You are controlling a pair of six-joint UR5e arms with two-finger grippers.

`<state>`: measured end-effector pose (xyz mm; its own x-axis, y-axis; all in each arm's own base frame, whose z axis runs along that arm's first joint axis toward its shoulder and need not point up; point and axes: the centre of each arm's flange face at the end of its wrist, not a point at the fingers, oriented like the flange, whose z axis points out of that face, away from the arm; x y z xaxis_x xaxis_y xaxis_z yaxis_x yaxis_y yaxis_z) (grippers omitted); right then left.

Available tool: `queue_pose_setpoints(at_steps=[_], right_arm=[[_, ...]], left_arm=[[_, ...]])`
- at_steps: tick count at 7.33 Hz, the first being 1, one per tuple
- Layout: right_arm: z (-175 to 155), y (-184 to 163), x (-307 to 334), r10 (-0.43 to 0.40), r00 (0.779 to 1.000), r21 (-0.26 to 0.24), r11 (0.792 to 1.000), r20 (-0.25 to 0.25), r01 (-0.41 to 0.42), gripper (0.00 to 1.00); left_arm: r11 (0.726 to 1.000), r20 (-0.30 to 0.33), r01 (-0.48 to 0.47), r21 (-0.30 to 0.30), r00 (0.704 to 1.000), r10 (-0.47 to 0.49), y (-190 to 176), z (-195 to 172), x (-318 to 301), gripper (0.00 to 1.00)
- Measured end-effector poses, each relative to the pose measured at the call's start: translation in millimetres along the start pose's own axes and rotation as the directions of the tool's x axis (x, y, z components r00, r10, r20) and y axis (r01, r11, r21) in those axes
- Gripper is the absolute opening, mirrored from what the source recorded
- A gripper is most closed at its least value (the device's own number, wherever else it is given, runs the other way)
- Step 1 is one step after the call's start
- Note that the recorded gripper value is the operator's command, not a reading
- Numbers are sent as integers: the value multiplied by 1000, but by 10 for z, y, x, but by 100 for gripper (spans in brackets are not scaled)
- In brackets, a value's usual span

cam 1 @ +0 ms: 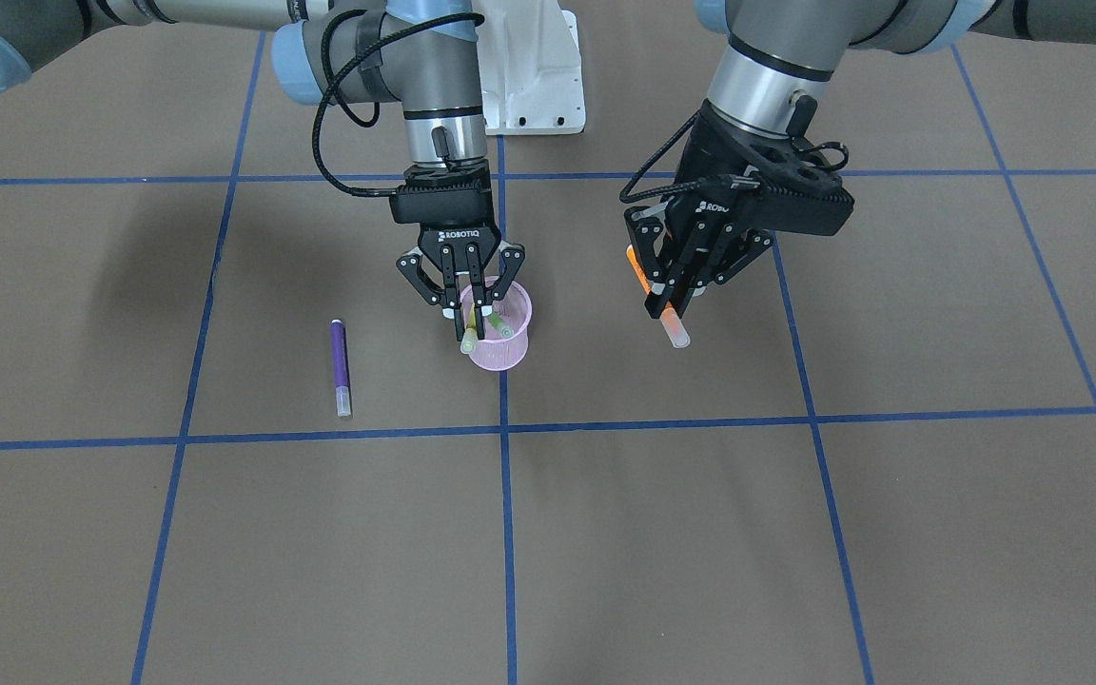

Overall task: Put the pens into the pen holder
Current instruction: 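Lower the yellow marker into the pink cup and open the right gripper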

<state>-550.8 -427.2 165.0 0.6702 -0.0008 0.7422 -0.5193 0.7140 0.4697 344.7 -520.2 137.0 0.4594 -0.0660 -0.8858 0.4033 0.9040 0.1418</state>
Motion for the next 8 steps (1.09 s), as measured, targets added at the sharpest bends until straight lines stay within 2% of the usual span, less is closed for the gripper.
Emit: queue_pose_setpoints(at_steps=[1, 2, 3, 4, 5, 7, 8], right_arm=[[39, 70, -35, -11, 1000, 12, 1000, -12, 12, 11], [52, 124, -66, -19, 1000, 17, 1000, -16, 20, 14], [48, 178, -90, -26, 1000, 16, 1000, -17, 26, 27], [35, 222, -114, -30, 999, 16, 999, -15, 31, 59], [26, 251, -131, -33, 999, 18, 999, -14, 34, 99], [-42, 224, -158, -25, 1000, 21, 999, 3, 25, 99], [-131, 154, -166, -11, 999, 9, 1000, 30, 10, 99]], left_arm=[[1000, 2, 0, -1, 1000, 0, 1, 12, -16, 0], [1000, 4, 0, -1, 1000, 0, 1, 21, -25, 0], [1000, 6, 1, -2, 1000, -1, 1, 30, -32, 0], [1000, 9, 2, -3, 1000, -2, 2, 43, -50, 0], [1000, 12, 2, -4, 1000, -2, 6, 58, -76, 0], [1000, 6, 0, -2, 1000, 0, 9, 60, -88, 0], [1000, 0, -1, 1, 1000, 1, 7, 51, -81, 0]])
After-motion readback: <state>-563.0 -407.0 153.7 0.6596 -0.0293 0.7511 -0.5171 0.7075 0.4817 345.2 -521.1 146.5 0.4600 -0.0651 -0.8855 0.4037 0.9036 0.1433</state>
